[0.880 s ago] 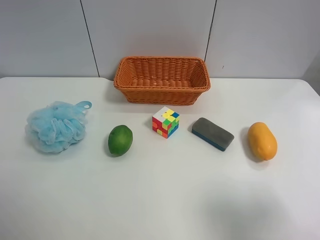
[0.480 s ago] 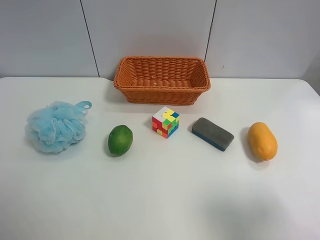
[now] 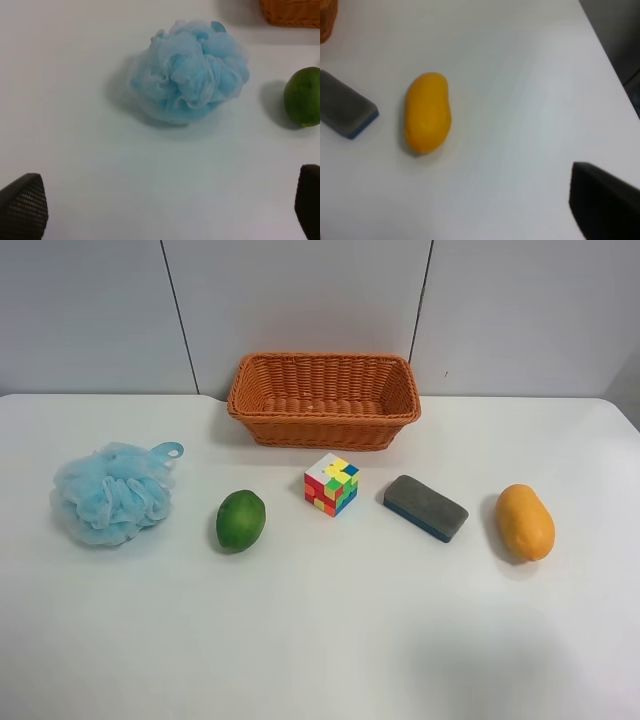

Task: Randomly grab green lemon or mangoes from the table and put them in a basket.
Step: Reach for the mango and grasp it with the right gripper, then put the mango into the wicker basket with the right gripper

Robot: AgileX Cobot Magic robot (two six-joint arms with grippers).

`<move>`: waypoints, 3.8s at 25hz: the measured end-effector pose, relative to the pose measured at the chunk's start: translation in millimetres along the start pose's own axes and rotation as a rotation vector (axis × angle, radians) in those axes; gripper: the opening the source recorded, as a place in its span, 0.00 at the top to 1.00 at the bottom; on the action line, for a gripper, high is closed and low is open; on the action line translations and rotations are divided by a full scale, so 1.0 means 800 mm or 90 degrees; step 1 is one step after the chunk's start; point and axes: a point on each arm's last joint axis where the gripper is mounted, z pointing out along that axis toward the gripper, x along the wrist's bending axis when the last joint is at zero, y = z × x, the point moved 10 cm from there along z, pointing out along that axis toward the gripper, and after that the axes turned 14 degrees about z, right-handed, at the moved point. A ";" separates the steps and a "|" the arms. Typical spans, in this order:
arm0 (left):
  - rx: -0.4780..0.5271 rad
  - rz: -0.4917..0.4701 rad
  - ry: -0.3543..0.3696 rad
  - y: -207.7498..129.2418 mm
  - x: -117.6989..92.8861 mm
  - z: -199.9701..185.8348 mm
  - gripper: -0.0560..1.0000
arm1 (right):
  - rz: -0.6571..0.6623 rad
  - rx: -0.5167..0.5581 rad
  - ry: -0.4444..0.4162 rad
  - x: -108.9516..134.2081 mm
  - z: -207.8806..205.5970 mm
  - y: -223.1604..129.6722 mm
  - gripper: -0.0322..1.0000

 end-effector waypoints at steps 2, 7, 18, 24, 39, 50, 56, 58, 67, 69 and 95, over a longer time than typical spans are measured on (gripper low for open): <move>0.000 0.000 0.000 0.000 0.000 0.000 0.01 | 0.014 0.009 -0.002 0.003 -0.002 0.012 0.01; 0.000 0.000 0.000 0.000 0.000 0.000 0.01 | 0.025 0.089 -0.027 0.014 0.016 0.050 0.01; 0.000 0.000 0.000 0.000 0.000 0.000 0.01 | 0.033 0.300 -0.087 0.035 0.128 0.117 0.01; 0.000 0.000 0.000 0.000 0.000 0.000 0.01 | 0.011 0.437 -0.123 0.027 0.208 0.089 0.01; 0.000 0.000 0.000 0.000 0.000 0.000 0.01 | -0.043 0.606 -0.147 -0.003 0.328 -0.010 0.01; 0.000 0.000 0.000 0.000 0.000 0.000 0.01 | -0.045 0.635 -0.152 -0.017 0.377 -0.059 0.01; 0.000 0.000 0.000 0.000 0.000 0.000 0.01 | -0.049 0.641 -0.151 -0.020 0.389 -0.073 0.01; 0.000 0.000 0.000 0.000 0.000 0.000 0.01 | -0.050 0.641 -0.151 -0.021 0.391 -0.075 0.02; 0.000 0.000 0.000 0.000 0.000 0.000 0.01 | -0.050 0.640 -0.151 -0.021 0.391 -0.074 0.36; 0.000 0.000 0.000 0.000 0.000 0.000 0.01 | -0.050 0.640 -0.151 -0.021 0.391 -0.074 0.36; 0.000 0.000 0.000 0.000 0.000 0.000 0.01 | -0.063 0.451 -0.062 0.066 0.271 0.107 0.36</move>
